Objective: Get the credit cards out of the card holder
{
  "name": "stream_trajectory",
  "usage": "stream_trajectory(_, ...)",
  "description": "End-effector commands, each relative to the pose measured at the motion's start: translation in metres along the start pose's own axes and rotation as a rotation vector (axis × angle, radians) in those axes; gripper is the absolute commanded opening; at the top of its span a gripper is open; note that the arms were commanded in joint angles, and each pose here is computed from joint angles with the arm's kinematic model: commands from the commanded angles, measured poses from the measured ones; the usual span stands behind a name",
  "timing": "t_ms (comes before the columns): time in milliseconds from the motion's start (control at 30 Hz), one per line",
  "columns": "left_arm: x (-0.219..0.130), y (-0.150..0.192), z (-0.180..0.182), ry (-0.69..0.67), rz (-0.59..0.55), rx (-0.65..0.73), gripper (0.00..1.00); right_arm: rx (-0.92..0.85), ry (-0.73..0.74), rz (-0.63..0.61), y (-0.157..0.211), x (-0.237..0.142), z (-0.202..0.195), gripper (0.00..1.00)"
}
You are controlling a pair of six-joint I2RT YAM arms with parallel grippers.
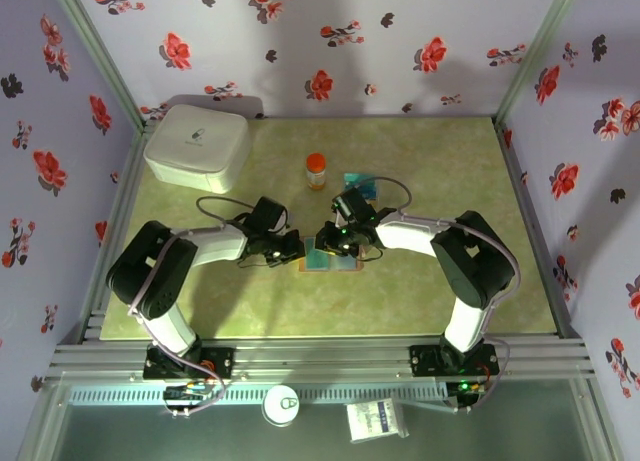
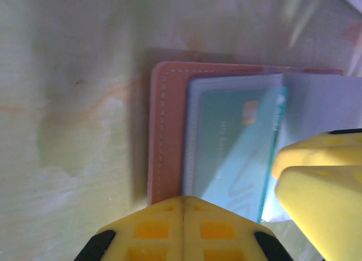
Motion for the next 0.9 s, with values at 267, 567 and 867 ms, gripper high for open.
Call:
stream_trajectory(267,0.003,-0.003,0.012,-0.068,0.017,-0.005,0.0,-0.029,0.083,0.033,0.005,0.004,-0.012,0.25)
stream_trajectory(567,0.002,-0.002,0.015,-0.072,0.019,-0.012,0.0,-0.05,0.138,0.039,0.008,0.0,-0.019,0.25)
stream_trajectory(867,-0.016,-0.007,-0.004,-0.032,-0.018,0.005,0.0,-0.06,0.104,0.007,0.003,-0.013,-0.007,0.25)
Point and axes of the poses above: each hand's point on the last joint's axis, 136 mm out from that joint toward the fingers, its own x axis out along the fingers, its own z axis along the line the jaws close on, y = z × x, the point moved 3 cm from there along -x, back along the fingers, and after that the axes turned 14 degrees about -x, right-handed, at the moved point
